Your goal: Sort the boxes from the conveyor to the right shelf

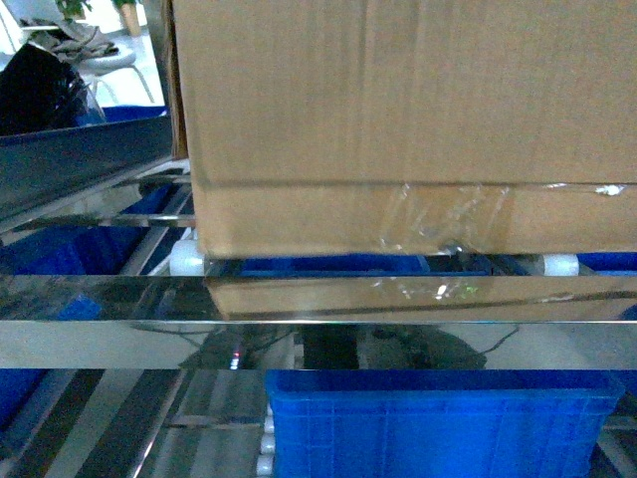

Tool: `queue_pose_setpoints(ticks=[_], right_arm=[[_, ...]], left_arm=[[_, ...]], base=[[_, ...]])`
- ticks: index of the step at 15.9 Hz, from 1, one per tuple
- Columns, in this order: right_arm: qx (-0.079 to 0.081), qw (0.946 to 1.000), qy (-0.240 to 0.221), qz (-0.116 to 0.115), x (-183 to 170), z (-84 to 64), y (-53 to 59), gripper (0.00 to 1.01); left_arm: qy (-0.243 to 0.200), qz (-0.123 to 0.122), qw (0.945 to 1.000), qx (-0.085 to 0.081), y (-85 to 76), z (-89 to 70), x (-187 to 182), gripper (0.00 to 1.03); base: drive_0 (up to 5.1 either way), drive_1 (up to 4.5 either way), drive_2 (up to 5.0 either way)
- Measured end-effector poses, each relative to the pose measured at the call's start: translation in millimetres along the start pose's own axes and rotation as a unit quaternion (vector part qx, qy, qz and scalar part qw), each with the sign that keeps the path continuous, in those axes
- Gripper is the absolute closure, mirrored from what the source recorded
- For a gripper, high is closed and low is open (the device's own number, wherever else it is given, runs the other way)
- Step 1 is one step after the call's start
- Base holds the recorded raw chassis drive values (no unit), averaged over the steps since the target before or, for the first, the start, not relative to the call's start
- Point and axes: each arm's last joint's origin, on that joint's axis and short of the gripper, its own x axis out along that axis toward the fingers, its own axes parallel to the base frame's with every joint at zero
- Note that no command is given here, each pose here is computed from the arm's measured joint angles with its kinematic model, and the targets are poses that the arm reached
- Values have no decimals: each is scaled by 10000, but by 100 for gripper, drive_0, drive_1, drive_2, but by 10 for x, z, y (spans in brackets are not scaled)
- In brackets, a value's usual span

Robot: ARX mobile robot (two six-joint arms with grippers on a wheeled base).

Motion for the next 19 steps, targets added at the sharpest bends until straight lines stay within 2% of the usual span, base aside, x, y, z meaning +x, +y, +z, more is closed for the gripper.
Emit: queue_pose_setpoints(ticks=[1, 2, 4, 5, 8, 10, 12, 14, 17, 19], right_arm=[[3, 10000, -91, -10, -19, 18, -1, 33], [0, 9997, -254, -28, -40, 40, -2, 18], [11, 9990, -435, -38, -69, 56, -3, 7], [32, 9979, -645, -48, -135, 81, -4, 2], [45, 9936, -1128, -90, -298, 109, 10, 3], [40, 9923, -1237, -109, -387, 55, 30, 3], [13, 9889, -1480, -139, -508, -15, 80, 3], [-158, 9845, -1719, -302, -544, -133, 112, 3], [-339, 9829, -1774, -371, -586, -236, 129, 3], [-389, 9772, -2041, -429, -674, -274, 126, 3]], left_arm=[[-108, -11, 9999, -41, -1, 14, -8, 40], [-235, -18, 9996, -155, 16, 20, -45, 26], [-339, -14, 9991, -247, 33, 20, -79, 15], [-456, -19, 9983, -350, 49, 24, -129, 3], [-717, -133, 9959, -538, 18, -17, -283, 5], [-723, -129, 9952, -647, 20, -135, -259, 5], [-890, -183, 9937, -651, -26, -239, -309, 5], [-1148, -153, 9916, -578, -75, -344, -396, 5], [-1127, -192, 9921, -516, -106, -543, -389, 5], [-1253, -237, 9906, -500, -91, -595, -393, 5]], base=[[0, 0, 0], [0, 0, 0], [0, 0, 0], [0, 0, 0], [0, 0, 0], [0, 0, 0], [0, 0, 0], [0, 0, 0], [0, 0, 0], [0, 0, 0]])
